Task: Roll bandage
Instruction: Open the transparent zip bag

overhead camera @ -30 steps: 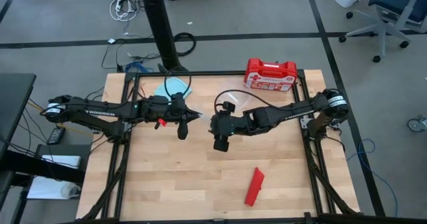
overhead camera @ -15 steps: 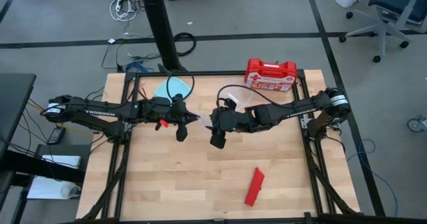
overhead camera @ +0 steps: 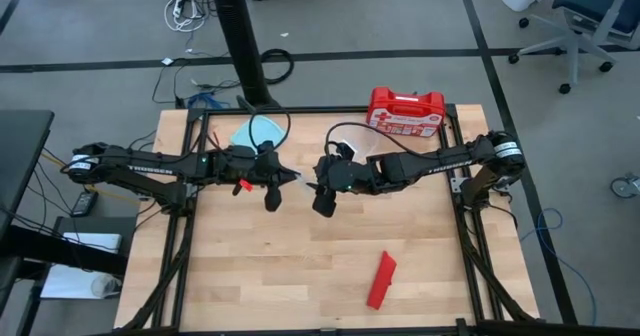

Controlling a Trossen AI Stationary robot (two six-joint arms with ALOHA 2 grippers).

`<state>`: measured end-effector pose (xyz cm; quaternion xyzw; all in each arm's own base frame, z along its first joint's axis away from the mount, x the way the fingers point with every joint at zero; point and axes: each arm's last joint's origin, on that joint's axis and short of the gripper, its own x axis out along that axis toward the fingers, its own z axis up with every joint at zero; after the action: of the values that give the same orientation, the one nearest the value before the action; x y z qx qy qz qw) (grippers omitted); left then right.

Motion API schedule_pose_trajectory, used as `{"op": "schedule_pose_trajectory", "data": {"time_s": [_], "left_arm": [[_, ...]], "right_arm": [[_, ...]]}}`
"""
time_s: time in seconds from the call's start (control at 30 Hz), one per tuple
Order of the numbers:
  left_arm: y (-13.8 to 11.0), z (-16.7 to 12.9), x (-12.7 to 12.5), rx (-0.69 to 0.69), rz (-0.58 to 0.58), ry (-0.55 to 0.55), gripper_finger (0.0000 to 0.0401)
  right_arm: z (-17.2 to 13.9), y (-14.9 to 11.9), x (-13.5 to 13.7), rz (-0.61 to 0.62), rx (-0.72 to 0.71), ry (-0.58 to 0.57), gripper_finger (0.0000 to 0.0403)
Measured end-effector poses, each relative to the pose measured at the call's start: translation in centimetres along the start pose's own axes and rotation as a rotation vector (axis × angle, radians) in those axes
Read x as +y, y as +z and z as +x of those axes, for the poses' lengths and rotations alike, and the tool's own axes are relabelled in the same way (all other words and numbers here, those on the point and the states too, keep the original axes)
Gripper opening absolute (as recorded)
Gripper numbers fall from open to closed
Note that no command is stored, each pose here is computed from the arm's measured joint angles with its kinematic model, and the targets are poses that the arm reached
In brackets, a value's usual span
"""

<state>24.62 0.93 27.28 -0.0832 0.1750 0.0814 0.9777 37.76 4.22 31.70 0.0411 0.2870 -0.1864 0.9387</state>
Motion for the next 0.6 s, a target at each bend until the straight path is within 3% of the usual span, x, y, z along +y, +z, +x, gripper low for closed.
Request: {"op": "schedule_pose_trajectory", "data": {"time_s": [0.6], "left_arm": [[0.32,-0.01,-0.08,-0.034,-0.006,-0.006,0.0000]], "right_arm": [[-0.07,-0.25,0.21,-0.004,0.021,0.023,0.0215]]}}
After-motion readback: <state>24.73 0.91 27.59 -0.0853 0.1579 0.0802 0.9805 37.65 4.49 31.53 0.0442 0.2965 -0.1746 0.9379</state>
